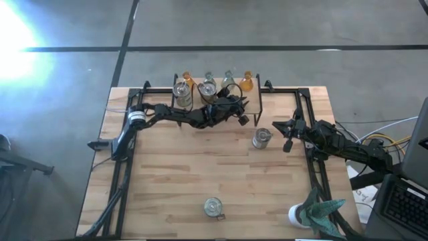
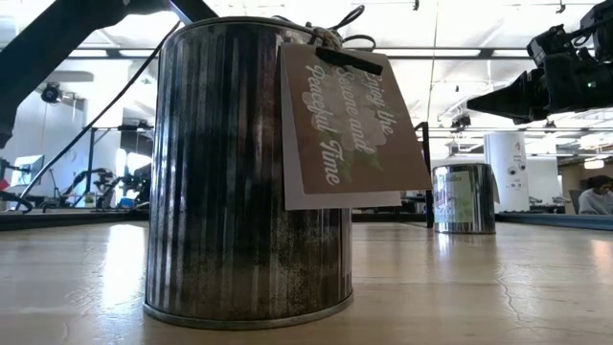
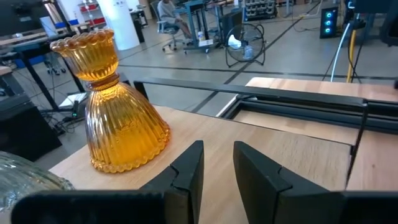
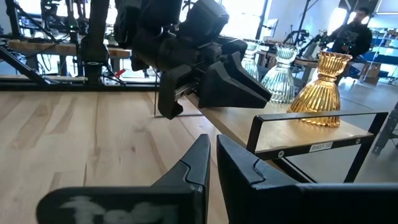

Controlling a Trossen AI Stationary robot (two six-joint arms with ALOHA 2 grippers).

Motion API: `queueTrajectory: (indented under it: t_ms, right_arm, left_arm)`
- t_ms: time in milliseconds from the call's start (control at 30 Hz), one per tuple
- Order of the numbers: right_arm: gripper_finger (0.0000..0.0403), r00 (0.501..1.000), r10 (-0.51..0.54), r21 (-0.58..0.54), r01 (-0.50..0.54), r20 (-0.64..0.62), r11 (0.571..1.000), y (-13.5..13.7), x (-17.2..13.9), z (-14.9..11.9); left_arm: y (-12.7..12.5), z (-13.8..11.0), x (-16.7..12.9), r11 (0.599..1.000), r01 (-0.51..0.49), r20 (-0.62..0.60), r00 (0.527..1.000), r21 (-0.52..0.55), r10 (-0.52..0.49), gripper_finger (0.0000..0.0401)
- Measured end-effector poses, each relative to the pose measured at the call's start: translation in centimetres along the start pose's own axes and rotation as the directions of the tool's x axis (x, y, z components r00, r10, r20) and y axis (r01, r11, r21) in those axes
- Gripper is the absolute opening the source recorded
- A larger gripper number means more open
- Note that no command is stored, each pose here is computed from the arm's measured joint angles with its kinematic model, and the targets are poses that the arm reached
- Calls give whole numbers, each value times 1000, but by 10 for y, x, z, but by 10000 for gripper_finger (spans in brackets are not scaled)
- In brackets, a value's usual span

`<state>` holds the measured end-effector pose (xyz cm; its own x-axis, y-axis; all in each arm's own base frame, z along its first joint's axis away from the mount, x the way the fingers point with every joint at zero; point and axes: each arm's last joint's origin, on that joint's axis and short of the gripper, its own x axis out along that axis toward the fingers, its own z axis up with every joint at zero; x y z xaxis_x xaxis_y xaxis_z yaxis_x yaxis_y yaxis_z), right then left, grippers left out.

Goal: Pick & Place candle stick holders
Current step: Put the jar candle on the shelf aligned with the other jar candle, then put the jar candle on the shelf aligned with the other jar candles

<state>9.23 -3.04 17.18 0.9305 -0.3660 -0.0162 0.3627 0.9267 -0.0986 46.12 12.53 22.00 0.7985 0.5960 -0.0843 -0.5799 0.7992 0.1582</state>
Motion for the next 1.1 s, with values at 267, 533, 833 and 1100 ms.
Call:
queueTrajectory:
  t_ms: [267, 533, 833, 1100]
  right_arm:
    - [22, 1000, 0, 0, 0, 0, 1000, 0, 0, 0]
    - [22, 1000, 0, 0, 0, 0, 1000, 0, 0, 0]
    - [22, 1000, 0, 0, 0, -1, 1000, 0, 0, 0]
    - [22, 1000, 0, 0, 0, 0, 1000, 0, 0, 0]
  left_arm:
    - [-3, 2, -1, 995, 100, 21, 995, -7, -100, 92]
    - [-15, 23, -15, 937, 350, 55, 936, -12, -349, 92]
    - [-7, 114, -105, 918, 380, 74, 918, 118, -389, 92]
    - [54, 122, -212, 921, 388, 137, 911, 24, -388, 92]
